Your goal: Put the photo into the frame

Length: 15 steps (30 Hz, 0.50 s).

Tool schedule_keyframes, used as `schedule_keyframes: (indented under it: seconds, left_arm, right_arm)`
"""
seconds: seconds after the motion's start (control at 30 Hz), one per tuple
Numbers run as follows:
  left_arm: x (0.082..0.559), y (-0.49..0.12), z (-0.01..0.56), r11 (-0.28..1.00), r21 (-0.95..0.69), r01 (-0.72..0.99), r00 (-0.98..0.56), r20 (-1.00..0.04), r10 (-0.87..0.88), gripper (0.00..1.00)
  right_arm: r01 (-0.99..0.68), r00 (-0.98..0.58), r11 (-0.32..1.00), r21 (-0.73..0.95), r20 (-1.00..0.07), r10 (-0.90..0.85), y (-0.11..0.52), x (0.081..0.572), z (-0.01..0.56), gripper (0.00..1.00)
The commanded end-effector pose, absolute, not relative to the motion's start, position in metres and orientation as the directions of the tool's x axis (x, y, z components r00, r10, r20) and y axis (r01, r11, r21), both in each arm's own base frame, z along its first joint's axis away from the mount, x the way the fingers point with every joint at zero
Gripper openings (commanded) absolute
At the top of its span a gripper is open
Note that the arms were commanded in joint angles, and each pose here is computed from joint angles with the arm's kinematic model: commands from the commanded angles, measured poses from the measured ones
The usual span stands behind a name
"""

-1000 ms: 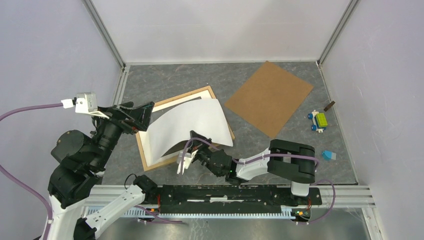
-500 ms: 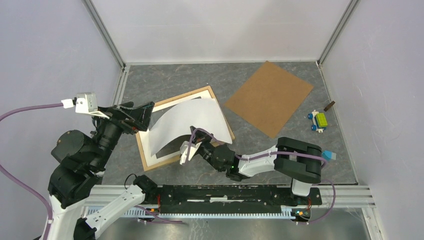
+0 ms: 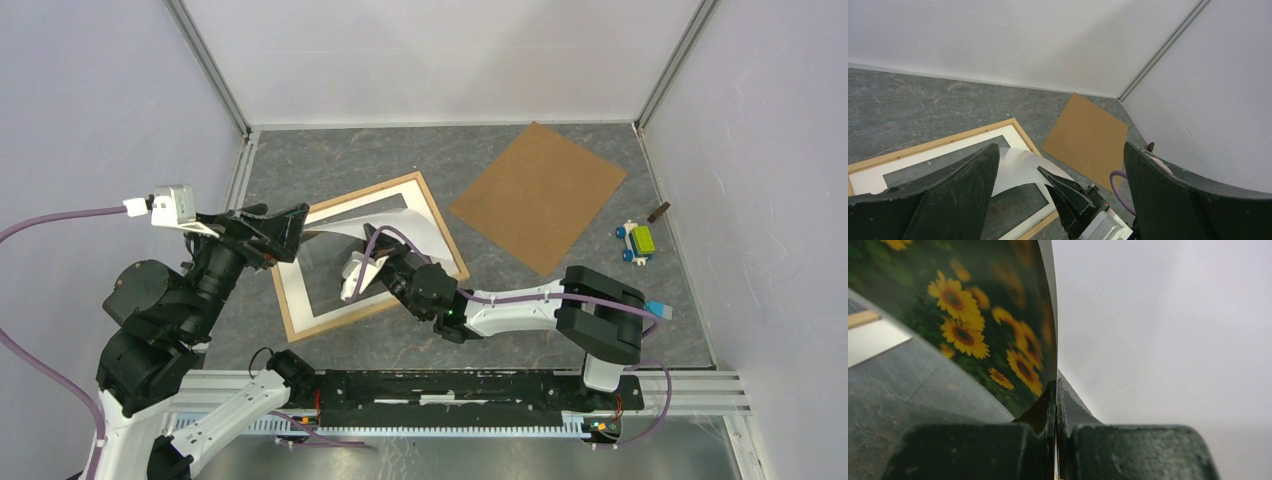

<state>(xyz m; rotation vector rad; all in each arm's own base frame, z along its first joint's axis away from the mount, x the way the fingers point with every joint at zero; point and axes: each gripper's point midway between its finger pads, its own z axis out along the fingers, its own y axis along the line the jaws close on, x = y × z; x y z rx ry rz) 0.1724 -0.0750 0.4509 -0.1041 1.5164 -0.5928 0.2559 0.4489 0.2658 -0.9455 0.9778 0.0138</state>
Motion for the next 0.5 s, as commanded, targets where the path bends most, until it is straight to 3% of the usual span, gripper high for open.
schedule_keyframes:
  seconds: [0.0,0.3,0.47]
  left_arm:
    - [0.172,-0.069,0.458,0.874,-0.383,0.300,-0.006,-0.917,-0.400,1.00]
    - [0.171,-0.066,0.456,0.874,-0.387,0.294,-0.003,-0.915,-0.404,1.00]
    - [0.169,-0.066,0.456,0.870,-0.392,0.300,-0.002,-0.912,-0.410,1.00]
  right_arm:
    - [-0.357,0.643,0.568,-0.741,-0.636,-0.426,0.454,0.258,0.271,0.00]
    - [-0.184,0.749,0.291,-0.939,-0.326,-0.577,0.463,0.239,0.238,0.00]
    - [-0.294,0.719,0.269,-0.917,-0.398,-0.569,0.467,0.233,0.201,0.00]
